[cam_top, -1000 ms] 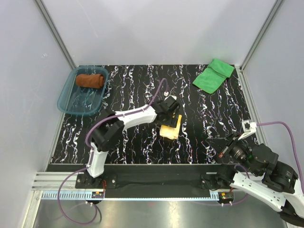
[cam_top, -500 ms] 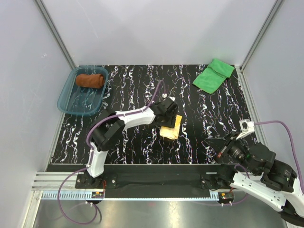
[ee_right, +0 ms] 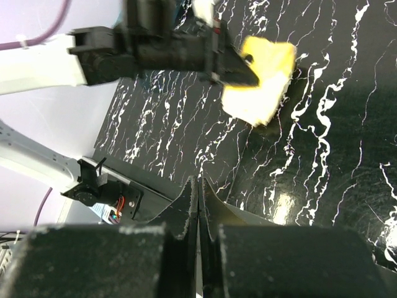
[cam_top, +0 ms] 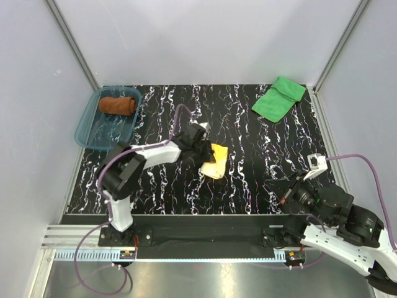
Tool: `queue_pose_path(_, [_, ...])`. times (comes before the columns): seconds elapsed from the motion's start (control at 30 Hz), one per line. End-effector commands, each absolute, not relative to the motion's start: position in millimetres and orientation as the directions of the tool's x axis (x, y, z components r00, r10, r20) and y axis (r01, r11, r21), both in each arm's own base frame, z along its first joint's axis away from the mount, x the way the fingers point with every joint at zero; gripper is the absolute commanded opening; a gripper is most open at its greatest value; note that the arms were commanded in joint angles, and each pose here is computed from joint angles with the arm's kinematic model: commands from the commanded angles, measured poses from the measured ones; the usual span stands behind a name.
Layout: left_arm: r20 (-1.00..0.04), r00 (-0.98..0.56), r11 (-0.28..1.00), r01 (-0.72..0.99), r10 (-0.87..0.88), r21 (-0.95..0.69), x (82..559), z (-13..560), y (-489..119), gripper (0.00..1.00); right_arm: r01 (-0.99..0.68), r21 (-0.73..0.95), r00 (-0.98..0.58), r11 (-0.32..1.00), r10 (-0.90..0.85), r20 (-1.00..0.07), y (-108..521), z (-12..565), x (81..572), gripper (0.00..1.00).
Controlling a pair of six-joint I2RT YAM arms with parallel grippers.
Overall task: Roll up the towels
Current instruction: Place the rolled towel into the container
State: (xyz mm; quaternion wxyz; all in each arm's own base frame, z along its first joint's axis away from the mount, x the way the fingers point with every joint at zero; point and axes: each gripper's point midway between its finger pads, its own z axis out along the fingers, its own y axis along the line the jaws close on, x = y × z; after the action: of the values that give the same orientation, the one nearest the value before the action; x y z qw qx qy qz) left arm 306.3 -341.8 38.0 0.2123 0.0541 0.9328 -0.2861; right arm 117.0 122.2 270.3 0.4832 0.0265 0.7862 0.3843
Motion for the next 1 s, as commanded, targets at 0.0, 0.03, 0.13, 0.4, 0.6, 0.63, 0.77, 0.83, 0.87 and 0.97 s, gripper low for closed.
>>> queue_pose_path(0.0, [-0.542, -0.821, 0.742, 0.247, -0.182, -0.624, 347, 125, -323, 0.0, -0.346, 0.638, -0.491, 0.688, 0.447, -0.748, 126, 292, 124, 0.0])
queue_pose_path(0.03, [-0.548, -0.807, 0.727, 0.24, -0.218, -0.643, 353, 138, -315, 0.0, -0.348, 0.634, -0.491, 0.691, 0.441, -0.751, 128, 293, 125, 0.0])
queue_pose_path(0.13, [-0.599, -0.724, 0.689, 0.239, -0.343, -0.684, 380, 190, -281, 0.0, -0.358, 0.63, -0.496, 0.689, 0.432, -0.753, 134, 295, 127, 0.0])
queue_pose_path(0.4, [-0.566, -0.369, 0.566, 0.119, -0.737, -0.816, 422, 285, -123, 0.0, -0.371, 0.645, -0.521, 0.668, 0.425, -0.74, 147, 296, 127, 0.0])
queue_pose_path(0.6, [-0.372, -0.052, 0.366, 0.1, -0.927, -0.925, 435, 285, -6, 0.0, -0.368, 0.645, -0.54, 0.67, 0.412, -0.734, 153, 289, 128, 0.0])
queue_pose_path(0.63, [-0.331, -0.028, 0.326, 0.119, -0.943, -0.938, 438, 288, 2, 0.0, -0.367, 0.645, -0.54, 0.67, 0.411, -0.734, 153, 289, 128, 0.0])
queue_pose_path(0.77, [-0.255, 0.038, 0.255, 0.003, -0.966, -0.967, 460, 248, 38, 0.0, -0.363, 0.646, -0.547, 0.671, 0.408, -0.731, 155, 288, 129, 0.0])
queue_pose_path(0.83, [-0.243, 0.114, 0.239, -0.041, -0.963, -0.97, 462, 238, 60, 0.0, -0.357, 0.644, -0.55, 0.676, 0.406, -0.73, 153, 287, 128, 0.0])
queue_pose_path(0.87, [-0.245, 0.122, 0.239, -0.06, -0.962, -0.969, 467, 232, 65, 0.0, -0.353, 0.644, -0.55, 0.679, 0.406, -0.73, 152, 287, 128, 0.0])
queue_pose_path(0.97, [-0.235, 0.171, 0.223, -0.091, -0.957, -0.971, 476, 218, 88, 0.0, -0.34, 0.64, -0.551, 0.689, 0.405, -0.73, 146, 284, 126, 0.0])
